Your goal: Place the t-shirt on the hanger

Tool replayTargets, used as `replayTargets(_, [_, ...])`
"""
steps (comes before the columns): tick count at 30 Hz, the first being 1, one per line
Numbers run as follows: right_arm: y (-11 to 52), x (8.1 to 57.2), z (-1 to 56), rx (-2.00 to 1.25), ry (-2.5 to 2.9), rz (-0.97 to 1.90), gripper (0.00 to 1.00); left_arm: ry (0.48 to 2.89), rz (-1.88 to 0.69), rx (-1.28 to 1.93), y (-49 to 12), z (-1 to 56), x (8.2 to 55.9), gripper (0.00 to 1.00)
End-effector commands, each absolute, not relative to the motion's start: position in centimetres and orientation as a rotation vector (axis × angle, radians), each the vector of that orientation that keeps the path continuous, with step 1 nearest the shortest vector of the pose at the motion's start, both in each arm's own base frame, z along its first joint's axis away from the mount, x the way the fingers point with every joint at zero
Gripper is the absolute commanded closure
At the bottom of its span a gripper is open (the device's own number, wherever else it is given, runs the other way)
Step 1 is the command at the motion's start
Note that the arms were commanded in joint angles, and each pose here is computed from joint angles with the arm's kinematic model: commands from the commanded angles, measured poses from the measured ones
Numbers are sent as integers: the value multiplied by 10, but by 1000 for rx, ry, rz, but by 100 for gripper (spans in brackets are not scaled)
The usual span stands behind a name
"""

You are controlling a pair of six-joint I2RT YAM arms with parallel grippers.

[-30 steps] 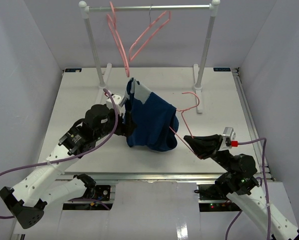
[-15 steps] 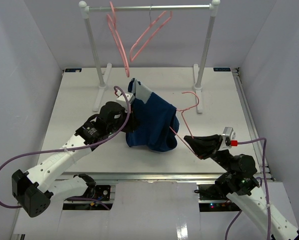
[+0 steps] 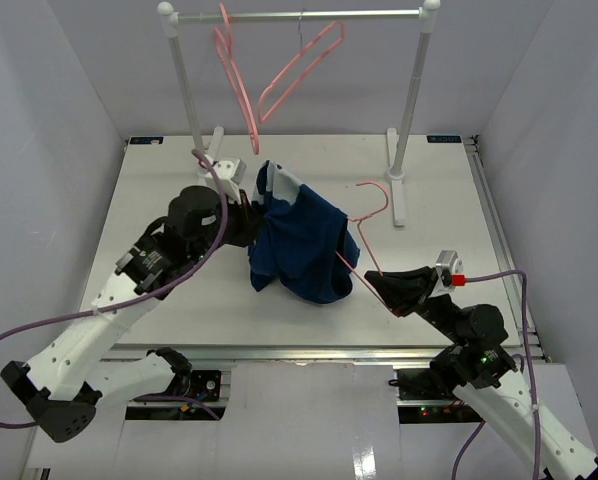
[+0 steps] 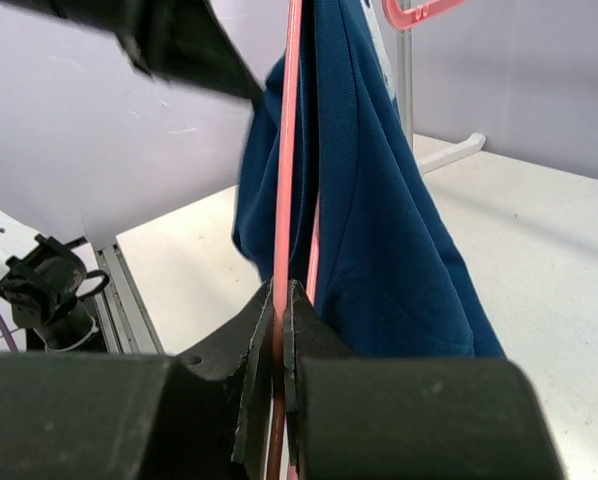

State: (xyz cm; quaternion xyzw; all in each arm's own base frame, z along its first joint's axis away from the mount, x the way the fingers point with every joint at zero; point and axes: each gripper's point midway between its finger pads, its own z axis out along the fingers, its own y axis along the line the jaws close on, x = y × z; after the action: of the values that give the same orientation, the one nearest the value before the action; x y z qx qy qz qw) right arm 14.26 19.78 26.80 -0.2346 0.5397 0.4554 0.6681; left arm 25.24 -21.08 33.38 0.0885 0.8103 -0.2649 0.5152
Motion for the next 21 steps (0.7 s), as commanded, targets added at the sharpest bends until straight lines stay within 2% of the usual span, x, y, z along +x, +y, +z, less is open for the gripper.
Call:
replayTargets(1, [198,121,296,-587,1047,1072,92,1850,-579,134,-184,398,249,100])
replayTargets(16, [209,82,276,-720,884,1244,92,1742,-573,108,-170,481,245,100])
replayTargets(19, [208,84,273,-703,879,1250,92,1759,-587,142,-171,479,237,100])
replayTargets(21, [206,91,274,-664,897,1232,92,1810,-590,202,-176,457,233,100])
